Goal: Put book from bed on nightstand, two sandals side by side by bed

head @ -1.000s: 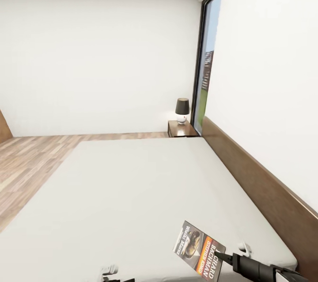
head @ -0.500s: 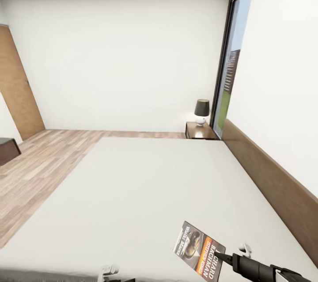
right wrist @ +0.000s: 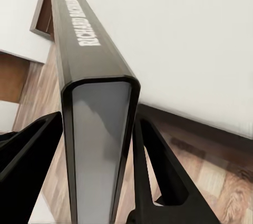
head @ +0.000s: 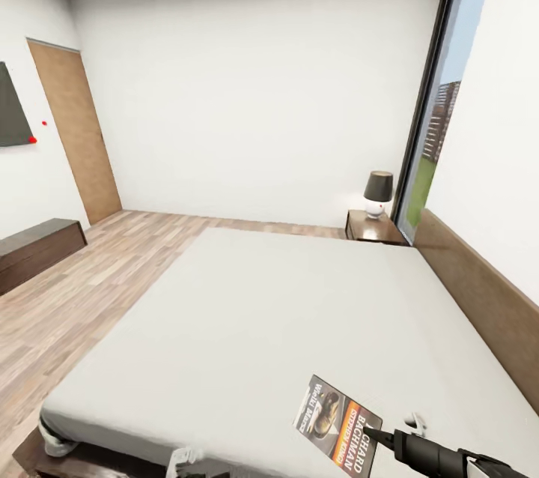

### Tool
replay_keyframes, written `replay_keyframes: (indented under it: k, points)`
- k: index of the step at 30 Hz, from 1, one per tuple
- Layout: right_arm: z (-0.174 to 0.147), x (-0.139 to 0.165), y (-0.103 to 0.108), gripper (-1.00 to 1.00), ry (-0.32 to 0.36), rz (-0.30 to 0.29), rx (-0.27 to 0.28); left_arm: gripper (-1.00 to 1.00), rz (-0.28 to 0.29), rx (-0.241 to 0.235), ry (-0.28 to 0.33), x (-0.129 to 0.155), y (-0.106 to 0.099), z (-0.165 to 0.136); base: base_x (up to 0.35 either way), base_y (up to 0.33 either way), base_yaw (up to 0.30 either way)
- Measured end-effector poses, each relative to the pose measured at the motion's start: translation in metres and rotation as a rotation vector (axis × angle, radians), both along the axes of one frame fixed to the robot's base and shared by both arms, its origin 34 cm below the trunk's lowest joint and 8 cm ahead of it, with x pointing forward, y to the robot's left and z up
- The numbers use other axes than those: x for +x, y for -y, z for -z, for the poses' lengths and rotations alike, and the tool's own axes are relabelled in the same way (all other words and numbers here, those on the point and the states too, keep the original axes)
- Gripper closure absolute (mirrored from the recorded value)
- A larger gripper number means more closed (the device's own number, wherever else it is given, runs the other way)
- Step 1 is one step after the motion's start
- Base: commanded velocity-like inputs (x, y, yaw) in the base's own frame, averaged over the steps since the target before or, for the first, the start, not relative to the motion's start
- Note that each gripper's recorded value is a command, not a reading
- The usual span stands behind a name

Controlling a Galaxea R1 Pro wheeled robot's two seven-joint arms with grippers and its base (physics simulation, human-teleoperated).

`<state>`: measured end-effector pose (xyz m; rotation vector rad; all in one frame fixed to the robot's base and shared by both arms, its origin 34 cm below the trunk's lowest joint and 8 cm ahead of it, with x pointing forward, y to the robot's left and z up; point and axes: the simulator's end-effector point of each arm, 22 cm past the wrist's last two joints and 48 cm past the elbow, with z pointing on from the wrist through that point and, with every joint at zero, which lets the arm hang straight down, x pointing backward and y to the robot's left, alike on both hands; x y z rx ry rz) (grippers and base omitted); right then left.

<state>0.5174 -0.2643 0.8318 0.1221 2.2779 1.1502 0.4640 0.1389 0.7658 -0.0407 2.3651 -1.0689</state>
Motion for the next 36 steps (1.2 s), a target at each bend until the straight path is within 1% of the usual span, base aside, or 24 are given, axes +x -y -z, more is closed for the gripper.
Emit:
replay_keyframes:
  k: [36]
  points:
    - [-0.0001, 0.0002, -0.0002, 1.00, 0.000, 0.000, 0.000, -1.00, 0.000, -0.003, -0.001, -0.0004, 0.0023, -0.0001, 0.000, 0.000, 0.297]
